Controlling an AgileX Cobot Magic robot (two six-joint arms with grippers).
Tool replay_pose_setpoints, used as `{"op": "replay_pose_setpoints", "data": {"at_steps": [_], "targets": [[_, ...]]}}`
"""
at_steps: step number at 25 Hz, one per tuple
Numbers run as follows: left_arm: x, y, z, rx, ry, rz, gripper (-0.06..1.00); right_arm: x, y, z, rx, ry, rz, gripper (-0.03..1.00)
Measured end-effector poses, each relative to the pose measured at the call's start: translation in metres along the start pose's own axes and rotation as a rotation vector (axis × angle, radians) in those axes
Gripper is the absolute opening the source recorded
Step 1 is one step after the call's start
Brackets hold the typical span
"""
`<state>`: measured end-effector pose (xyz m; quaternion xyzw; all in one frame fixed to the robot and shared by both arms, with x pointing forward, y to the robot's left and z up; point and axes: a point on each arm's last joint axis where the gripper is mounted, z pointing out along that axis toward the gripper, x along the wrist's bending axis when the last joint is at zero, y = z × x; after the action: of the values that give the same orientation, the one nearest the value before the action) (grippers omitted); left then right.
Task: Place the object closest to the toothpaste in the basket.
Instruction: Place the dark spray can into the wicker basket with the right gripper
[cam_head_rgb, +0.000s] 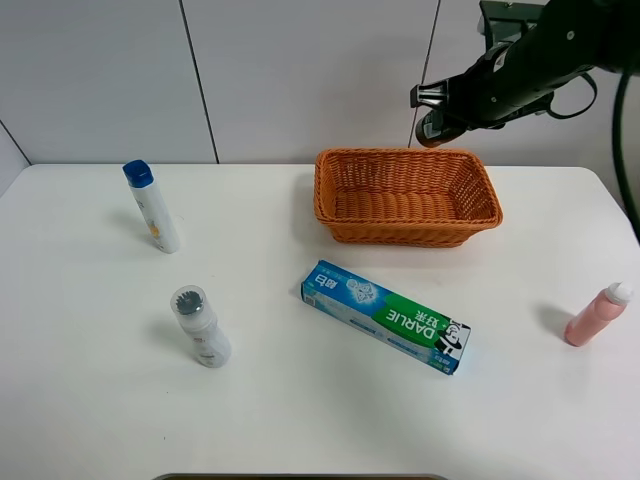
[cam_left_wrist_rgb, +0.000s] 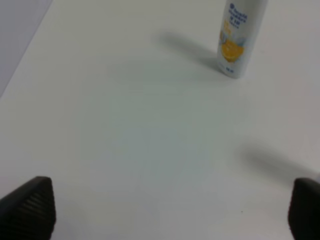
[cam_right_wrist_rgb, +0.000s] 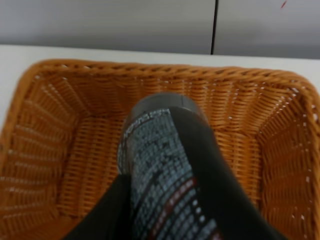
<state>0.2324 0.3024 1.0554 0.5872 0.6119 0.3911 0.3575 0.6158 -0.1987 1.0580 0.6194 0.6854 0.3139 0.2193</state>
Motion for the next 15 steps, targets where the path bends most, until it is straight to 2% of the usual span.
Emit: {"op": "replay_pose_setpoints", "data": {"at_steps": [10,15], "targets": [[0.000,0.000,0.000,0.000,0.000,0.000,0.94,0.002,-0.006,0.065,0.072,-0.003,0.005,0.36],[0.000,0.000,0.000,0.000,0.000,0.000,0.94,0.001,-0.022,0.091,0.139,-0.005,0.017,0.36]]}}
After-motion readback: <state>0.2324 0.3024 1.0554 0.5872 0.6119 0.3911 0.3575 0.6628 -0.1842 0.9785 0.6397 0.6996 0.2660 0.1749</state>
